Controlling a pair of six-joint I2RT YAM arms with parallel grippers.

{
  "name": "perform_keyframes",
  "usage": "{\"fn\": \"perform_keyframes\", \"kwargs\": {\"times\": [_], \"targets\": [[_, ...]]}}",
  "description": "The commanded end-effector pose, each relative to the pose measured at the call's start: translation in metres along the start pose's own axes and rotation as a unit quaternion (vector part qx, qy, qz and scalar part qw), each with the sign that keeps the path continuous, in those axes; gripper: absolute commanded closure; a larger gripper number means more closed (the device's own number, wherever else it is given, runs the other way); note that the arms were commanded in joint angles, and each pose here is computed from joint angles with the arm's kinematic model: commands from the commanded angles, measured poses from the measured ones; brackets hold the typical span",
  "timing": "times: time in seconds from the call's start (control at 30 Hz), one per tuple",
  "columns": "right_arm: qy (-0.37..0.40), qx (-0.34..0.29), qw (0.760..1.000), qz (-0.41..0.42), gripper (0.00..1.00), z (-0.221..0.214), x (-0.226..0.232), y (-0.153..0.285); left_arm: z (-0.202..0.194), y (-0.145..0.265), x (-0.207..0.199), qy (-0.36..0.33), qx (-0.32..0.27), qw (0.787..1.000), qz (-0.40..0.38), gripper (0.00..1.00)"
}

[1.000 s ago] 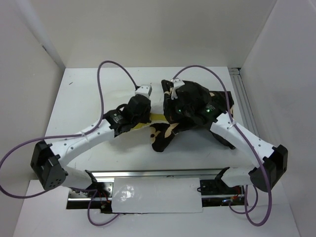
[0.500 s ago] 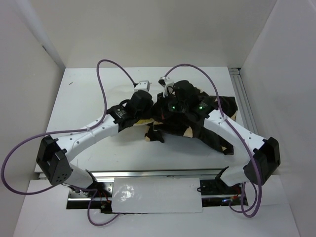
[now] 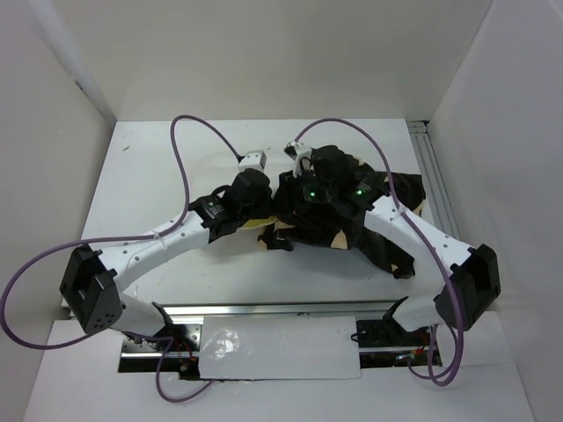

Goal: Put the pillow into the pillowcase

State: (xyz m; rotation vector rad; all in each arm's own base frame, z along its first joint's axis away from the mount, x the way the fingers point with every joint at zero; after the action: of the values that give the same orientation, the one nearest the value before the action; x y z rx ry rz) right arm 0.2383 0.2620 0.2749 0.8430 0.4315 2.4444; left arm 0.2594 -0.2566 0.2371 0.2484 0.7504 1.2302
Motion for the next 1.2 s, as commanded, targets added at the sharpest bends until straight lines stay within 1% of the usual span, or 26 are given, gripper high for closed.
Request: {"fn": "perform_keyframes", "kwargs": {"times": [0.0,0.07,0.13,0.17,0.2,0.23,0.27,0.37,0.4,0.43,0.47,0.5,0.57,0.63,0.67,0.73,0.77,0.83,0.87,0.9,0.93,0.97,1.0,1.03,1.07,1.17], "targets": [[0.064,-0.109,0.992,0.029,0.44,0.039,0.034,0.026,-0.011,0.033,-0.048,0.020,0.034,0.992,-0.119,0.80],[0.037,-0.082,0.996,-0.028,0.24,0.016,0.019,0.033,-0.011,0.042,-0.037,0.013,0.033,0.994,-0.099,0.59],[0.032,-0.099,0.991,-0.081,0.08,0.008,0.012,0.054,-0.020,0.045,-0.027,0.008,0.043,0.995,-0.089,0.45],[0.022,-0.100,0.989,-0.102,0.08,0.001,0.005,0.059,-0.020,0.049,-0.027,0.000,0.039,0.994,-0.102,0.34],[0.021,-0.110,0.986,-0.127,0.06,0.000,0.001,0.066,-0.025,0.049,-0.025,-0.002,0.049,0.993,-0.105,0.19],[0.026,-0.115,0.983,-0.139,0.01,0.000,0.001,0.073,-0.025,0.049,-0.025,-0.002,0.049,0.993,-0.105,0.19],[0.024,-0.113,0.982,-0.150,0.00,-0.003,0.001,0.080,-0.030,0.050,-0.021,-0.012,0.064,0.993,-0.099,0.09],[0.027,-0.119,0.977,-0.174,0.00,0.000,-0.001,0.089,-0.037,0.047,-0.014,-0.023,0.089,0.993,-0.068,0.09],[0.025,-0.117,0.976,-0.182,0.00,-0.001,-0.002,0.090,-0.037,0.047,-0.011,-0.025,0.085,0.994,-0.056,0.09],[0.023,-0.116,0.972,-0.201,0.00,-0.001,-0.008,0.087,-0.031,0.045,-0.014,-0.023,0.075,0.996,-0.052,0.07],[0.023,-0.125,0.969,-0.211,0.00,0.006,-0.009,0.087,-0.026,0.046,-0.013,-0.024,0.065,0.997,-0.042,0.00],[0.014,-0.124,0.965,-0.229,0.00,0.007,-0.012,0.086,-0.022,0.043,-0.008,-0.025,0.068,0.997,-0.027,0.00],[-0.001,-0.136,0.948,-0.288,0.00,0.019,-0.026,0.082,0.005,0.031,0.002,-0.003,0.053,0.999,0.007,0.00],[-0.010,-0.144,0.932,-0.334,0.03,0.027,-0.036,0.078,0.023,0.021,0.015,0.012,0.052,0.998,0.040,0.00],[-0.010,-0.143,0.928,-0.345,0.03,0.034,-0.041,0.069,0.047,0.009,0.025,0.030,0.036,0.997,0.061,0.00],[-0.012,-0.144,0.915,-0.376,0.07,0.040,-0.052,0.062,0.067,-0.003,0.035,0.042,0.045,0.996,0.062,0.00],[-0.012,-0.136,0.913,-0.385,0.09,0.041,-0.059,0.050,0.089,-0.019,0.047,0.063,0.041,0.994,0.079,0.00],[-0.008,-0.143,0.908,-0.395,0.11,0.049,-0.063,0.043,0.104,-0.036,0.060,0.075,0.056,0.992,0.090,0.00],[-0.003,-0.142,0.904,-0.402,0.11,0.051,-0.068,0.036,0.111,-0.043,0.077,0.085,0.074,0.988,0.110,0.00],[-0.003,-0.151,0.901,-0.407,0.11,0.054,-0.070,0.033,0.130,-0.049,0.076,0.094,0.063,0.989,0.100,0.00],[0.004,-0.154,0.899,-0.411,0.11,0.055,-0.073,0.030,0.121,-0.078,0.088,0.100,0.094,0.984,0.118,0.00],[0.008,-0.158,0.892,-0.423,0.11,0.057,-0.078,0.026,0.122,-0.090,0.094,0.102,0.112,0.981,0.119,0.00],[0.007,-0.163,0.886,-0.434,0.14,0.054,-0.084,0.022,0.141,-0.090,0.097,0.118,0.118,0.980,0.108,0.00],[0.007,-0.171,0.883,-0.436,0.14,0.056,-0.084,0.022,0.129,-0.119,0.112,0.125,0.150,0.972,0.127,0.00],[0.007,-0.169,0.880,-0.443,0.14,0.052,-0.091,0.013,0.148,-0.122,0.116,0.134,0.134,0.974,0.122,0.00],[0.005,-0.164,0.881,-0.444,0.14,0.048,-0.101,0.003,0.133,-0.158,0.137,0.168,0.160,0.962,0.145,0.00]]}}
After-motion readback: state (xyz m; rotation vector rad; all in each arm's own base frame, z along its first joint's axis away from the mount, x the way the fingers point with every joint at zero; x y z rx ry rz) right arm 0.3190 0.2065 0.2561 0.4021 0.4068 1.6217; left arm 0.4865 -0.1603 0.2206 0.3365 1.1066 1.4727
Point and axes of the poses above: each gripper's point midway between its finger pads, its own y axis back along the fingers, its own x axis along the line the jaws close on, z = x × y, the point moved 7 cm from there along y, back along the fingers
